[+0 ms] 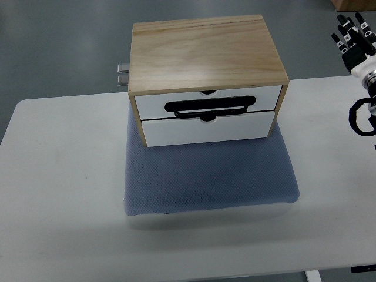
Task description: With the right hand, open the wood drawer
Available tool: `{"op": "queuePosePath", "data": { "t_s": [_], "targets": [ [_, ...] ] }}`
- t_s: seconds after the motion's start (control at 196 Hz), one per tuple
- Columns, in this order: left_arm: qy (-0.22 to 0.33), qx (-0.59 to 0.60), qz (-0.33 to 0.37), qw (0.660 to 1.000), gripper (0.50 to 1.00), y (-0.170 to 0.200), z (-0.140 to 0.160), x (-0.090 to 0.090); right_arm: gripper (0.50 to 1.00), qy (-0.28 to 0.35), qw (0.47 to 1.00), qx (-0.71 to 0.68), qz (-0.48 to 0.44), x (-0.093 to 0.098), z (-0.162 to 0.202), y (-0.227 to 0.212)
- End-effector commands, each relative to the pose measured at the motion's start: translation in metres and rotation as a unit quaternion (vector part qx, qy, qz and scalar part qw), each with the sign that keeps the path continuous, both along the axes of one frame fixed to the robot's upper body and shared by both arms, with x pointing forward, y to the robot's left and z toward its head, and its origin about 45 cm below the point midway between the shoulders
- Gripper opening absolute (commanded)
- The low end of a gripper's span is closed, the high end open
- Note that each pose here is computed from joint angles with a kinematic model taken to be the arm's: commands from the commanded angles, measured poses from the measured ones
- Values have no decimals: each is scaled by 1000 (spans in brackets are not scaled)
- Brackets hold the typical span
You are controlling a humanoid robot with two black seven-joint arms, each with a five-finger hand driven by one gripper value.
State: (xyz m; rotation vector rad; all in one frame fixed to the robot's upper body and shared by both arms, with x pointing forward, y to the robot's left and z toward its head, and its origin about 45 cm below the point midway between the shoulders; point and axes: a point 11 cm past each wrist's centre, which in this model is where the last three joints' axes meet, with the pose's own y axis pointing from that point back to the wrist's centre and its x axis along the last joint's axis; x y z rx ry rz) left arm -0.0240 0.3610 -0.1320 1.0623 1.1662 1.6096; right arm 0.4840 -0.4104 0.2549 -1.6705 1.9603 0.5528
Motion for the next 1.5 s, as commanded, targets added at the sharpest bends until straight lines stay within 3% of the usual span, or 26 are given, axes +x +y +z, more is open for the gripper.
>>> {"op": "queuePosePath", "data": {
  "t_s": [0.0,1.494],
  "targets": [
    [0,0,1,1000,1000,0,0,-1,944,-1,1000,0,1,0,1,0],
    [-1,-2,1,1000,1000,-2,0,1,944,-1,1000,-14,-2,0,7,-6]
  ]
}}
